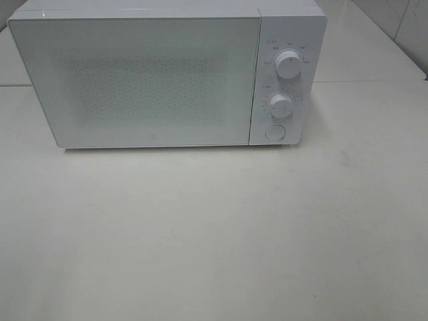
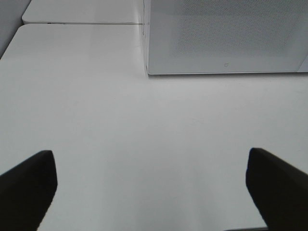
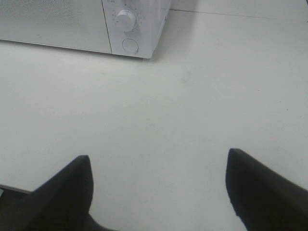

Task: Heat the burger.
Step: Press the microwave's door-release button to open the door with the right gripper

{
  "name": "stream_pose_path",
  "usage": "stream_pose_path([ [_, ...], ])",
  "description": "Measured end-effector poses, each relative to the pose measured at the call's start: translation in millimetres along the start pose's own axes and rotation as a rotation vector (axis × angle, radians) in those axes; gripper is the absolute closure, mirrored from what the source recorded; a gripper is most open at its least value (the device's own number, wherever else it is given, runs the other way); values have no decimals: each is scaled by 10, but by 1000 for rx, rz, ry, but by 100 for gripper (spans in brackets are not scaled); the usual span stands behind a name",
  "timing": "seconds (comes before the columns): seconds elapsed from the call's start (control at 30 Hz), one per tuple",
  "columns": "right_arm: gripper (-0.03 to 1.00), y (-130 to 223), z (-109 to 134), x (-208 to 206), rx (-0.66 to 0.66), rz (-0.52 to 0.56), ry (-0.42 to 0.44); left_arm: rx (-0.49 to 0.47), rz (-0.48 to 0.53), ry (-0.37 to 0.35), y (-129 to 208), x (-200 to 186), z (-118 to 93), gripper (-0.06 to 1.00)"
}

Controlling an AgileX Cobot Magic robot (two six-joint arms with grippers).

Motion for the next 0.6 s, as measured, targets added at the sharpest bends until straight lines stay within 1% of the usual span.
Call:
stream_pose_path([
  [0.2, 22, 27, 0, -21, -1, -15, 3, 0, 0, 0, 0, 0, 0, -4],
  [0.27, 23, 30, -1, 32, -1, -30, 4, 0, 0, 0, 0, 0, 0, -4],
  [0.6, 23, 32, -2, 53, -1, -35, 5, 0, 0, 0, 0, 0, 0, -4],
])
Point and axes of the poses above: a point on each arm's last joint axis where the gripper is mounted, x pointing out along that axis toward the gripper, z along the wrist's bending axis when the last joint is at zero, y = z × x, the point moved 1 cm from there along x, pointing out along that axis toward the gripper, and after that the axes turned 6 degrees about -x, right-handed, at the moved point
